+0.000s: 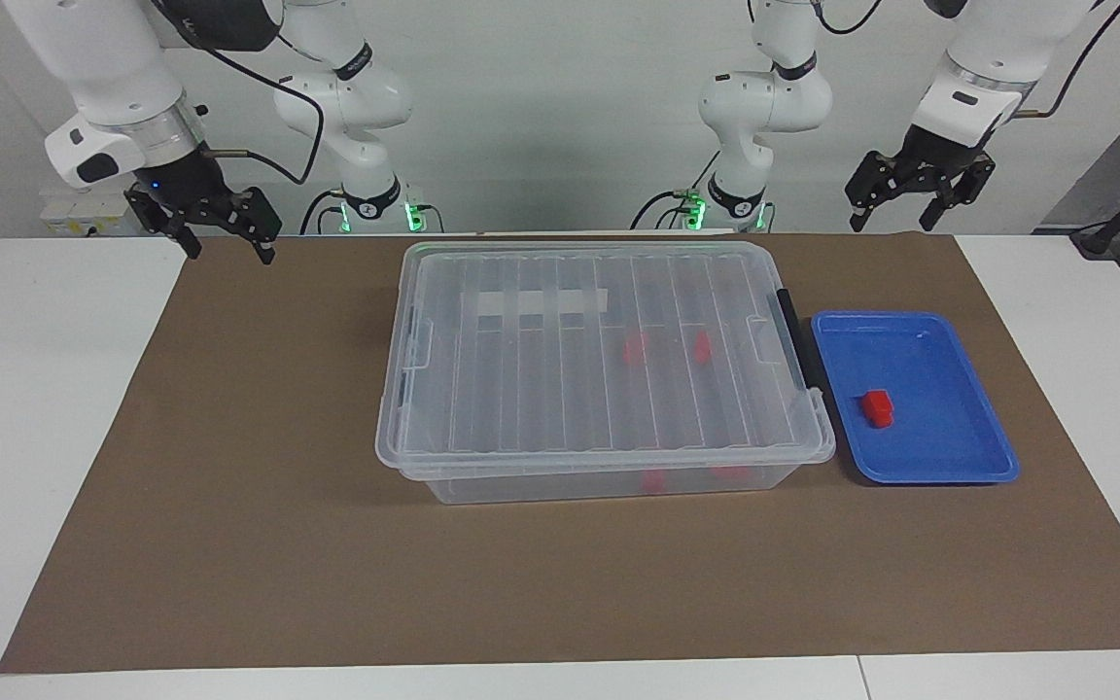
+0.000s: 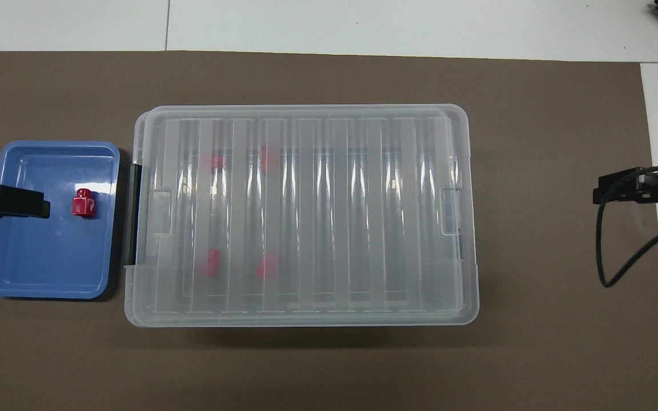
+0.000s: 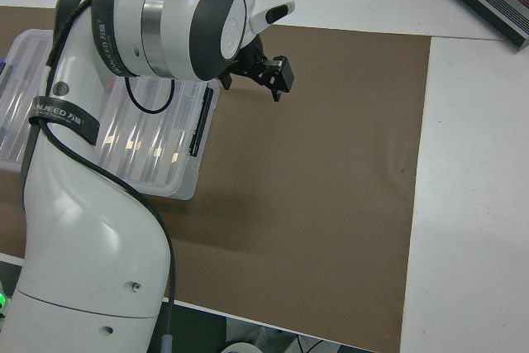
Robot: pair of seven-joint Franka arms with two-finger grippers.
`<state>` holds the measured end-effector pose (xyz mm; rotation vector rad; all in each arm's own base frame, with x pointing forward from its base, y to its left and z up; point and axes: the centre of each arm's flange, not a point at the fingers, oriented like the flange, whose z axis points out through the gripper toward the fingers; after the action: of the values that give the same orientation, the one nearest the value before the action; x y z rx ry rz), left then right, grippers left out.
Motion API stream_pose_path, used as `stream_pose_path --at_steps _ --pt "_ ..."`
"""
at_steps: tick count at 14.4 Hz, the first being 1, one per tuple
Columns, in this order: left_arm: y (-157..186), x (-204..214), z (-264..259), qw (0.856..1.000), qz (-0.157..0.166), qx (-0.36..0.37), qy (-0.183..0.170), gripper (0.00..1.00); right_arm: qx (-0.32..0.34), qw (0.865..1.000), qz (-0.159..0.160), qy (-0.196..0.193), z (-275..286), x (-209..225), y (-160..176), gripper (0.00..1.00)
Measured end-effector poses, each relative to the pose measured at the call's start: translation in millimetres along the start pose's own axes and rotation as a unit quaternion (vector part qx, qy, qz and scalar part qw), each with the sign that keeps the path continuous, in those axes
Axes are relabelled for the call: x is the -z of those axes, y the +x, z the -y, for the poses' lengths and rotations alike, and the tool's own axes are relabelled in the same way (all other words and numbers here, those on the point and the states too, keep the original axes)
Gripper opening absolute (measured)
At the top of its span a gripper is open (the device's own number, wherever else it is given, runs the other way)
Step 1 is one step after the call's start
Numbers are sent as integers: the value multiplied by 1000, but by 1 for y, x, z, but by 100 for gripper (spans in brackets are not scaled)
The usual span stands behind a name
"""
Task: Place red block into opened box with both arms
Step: 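Move the right gripper to the lid edge farthest from the left gripper, then grasp the clear lid edge with the right gripper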
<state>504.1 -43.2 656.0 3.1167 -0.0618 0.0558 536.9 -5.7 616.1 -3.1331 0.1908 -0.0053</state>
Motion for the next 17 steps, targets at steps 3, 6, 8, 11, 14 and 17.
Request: stream_pose_path --at_steps 3,6,8,11,14,17 --pt "0 0 0 1000 0 0 0 100 15 1000 -18 3 44 -25 1 100" --pt "0 0 0 1000 0 0 0 100 40 999 -31 10 88 -59 -2 100" --pt "0 0 0 1000 0 0 0 100 52 998 -31 10 111 -84 -3 100" --pt "0 0 0 1000 0 0 0 100 62 998 -22 7 131 -110 -2 100" --pt "0 0 0 1000 0 0 0 100 70 998 -6 2 139 -127 -6 100" --pt "0 0 0 1000 0 0 0 100 69 998 -12 4 138 -143 -7 100"
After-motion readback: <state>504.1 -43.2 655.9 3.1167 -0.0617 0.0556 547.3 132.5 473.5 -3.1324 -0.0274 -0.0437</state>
